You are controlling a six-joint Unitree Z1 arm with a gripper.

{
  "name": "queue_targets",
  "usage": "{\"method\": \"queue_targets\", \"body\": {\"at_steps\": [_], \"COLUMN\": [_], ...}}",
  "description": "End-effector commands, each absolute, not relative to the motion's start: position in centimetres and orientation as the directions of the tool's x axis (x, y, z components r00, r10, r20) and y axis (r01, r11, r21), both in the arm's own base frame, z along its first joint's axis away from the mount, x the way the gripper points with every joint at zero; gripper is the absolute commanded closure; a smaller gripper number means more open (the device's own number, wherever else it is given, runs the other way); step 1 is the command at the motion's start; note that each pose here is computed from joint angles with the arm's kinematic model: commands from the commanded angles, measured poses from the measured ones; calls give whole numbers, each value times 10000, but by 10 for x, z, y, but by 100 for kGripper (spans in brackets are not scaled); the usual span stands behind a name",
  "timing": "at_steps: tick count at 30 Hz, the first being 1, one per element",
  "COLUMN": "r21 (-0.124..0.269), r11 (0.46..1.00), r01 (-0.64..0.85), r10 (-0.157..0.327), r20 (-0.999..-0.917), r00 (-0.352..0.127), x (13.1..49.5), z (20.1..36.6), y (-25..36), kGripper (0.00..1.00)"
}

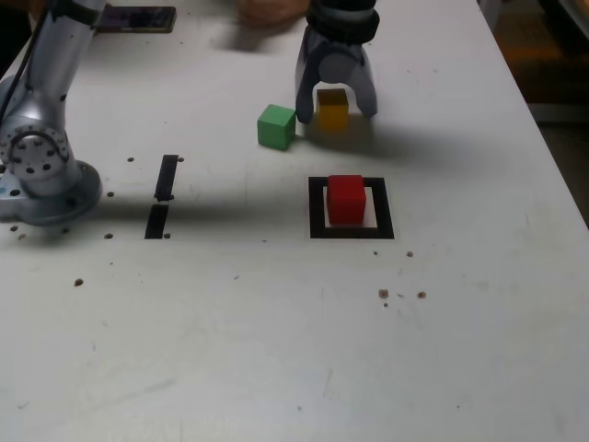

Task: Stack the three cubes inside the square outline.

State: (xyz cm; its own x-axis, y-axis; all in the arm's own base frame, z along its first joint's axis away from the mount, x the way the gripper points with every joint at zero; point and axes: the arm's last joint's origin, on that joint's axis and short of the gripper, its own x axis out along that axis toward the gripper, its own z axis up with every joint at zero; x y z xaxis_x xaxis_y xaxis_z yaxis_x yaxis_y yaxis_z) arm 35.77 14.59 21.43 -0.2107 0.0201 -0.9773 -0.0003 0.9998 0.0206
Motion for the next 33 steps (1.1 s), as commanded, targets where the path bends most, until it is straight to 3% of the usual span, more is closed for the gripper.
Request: {"method": "queue_targets", "body": {"at_steps": [1,4,7,14,20,25,29,33], "r21": [267,318,353,446,628,445,264,162], "r11": [9996,9995,9994,9989,9959,9945,9937,9929], "r01": [-36,-54,-42,121,645,943,1087,1175], "r10": [254,301,338,460,675,448,237,142], "r20": [-9778,-9794,-9809,-9847,-9949,-9990,-9994,-9997], "r00": [-2081,-1997,-1914,-1680,-747,-9,258,174], "x": [357,357,357,350,339,328,321,318], "z": [215,214,216,235,282,311,321,319], "y": [146,146,146,138,104,60,23,-2], "kGripper": [59,79,88,91,96,96,96,96]}}
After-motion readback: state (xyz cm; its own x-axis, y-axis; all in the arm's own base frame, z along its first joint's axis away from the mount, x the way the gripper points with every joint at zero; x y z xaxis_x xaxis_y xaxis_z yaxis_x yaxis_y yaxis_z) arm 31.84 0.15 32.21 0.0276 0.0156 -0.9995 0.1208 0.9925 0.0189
